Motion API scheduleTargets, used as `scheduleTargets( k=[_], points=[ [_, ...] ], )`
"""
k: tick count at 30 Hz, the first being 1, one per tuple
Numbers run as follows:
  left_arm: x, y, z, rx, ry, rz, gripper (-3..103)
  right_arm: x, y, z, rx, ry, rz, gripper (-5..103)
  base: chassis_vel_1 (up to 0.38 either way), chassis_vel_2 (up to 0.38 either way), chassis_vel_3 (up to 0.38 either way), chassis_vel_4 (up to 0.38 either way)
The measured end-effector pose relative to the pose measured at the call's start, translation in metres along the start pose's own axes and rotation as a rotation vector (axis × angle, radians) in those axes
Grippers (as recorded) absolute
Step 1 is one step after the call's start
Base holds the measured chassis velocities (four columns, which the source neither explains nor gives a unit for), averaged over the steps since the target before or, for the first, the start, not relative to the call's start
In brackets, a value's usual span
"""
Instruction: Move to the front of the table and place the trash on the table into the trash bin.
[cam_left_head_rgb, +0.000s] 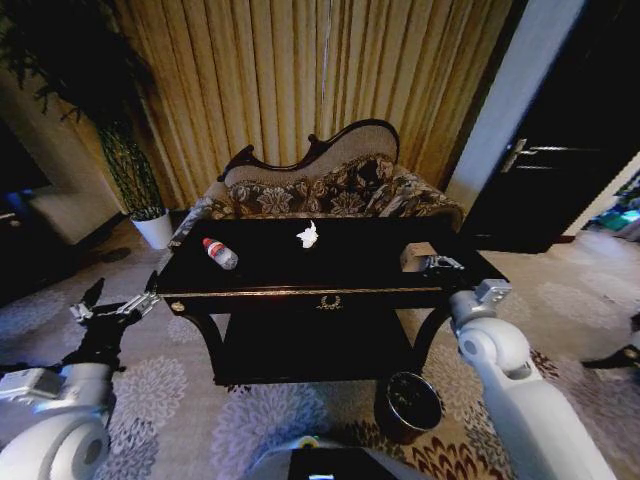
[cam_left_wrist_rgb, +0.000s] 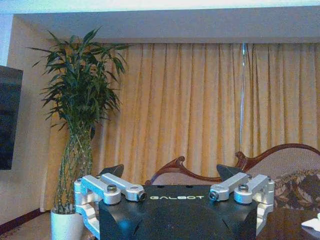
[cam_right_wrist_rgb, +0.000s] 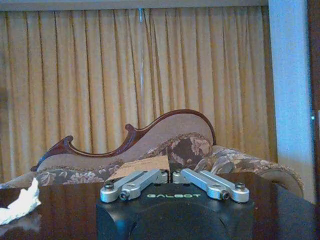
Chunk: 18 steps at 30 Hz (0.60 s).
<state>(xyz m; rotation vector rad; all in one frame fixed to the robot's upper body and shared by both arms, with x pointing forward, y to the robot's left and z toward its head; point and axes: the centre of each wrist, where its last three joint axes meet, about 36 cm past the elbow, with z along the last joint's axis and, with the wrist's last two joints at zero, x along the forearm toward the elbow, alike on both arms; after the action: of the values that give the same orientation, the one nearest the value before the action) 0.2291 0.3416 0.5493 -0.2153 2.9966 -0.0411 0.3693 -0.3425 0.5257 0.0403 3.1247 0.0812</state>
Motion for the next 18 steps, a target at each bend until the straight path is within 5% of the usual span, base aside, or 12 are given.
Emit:
scheduleTargets(
  k=[18],
  points=[
    [-0.0013,0.0018,0.0015,0.002,0.004,0.001,100,0.0051,-0.0048,-0.0034,-0.018,0.004,0.003,0,0.0,0.0,0.0,0.0]
  ],
)
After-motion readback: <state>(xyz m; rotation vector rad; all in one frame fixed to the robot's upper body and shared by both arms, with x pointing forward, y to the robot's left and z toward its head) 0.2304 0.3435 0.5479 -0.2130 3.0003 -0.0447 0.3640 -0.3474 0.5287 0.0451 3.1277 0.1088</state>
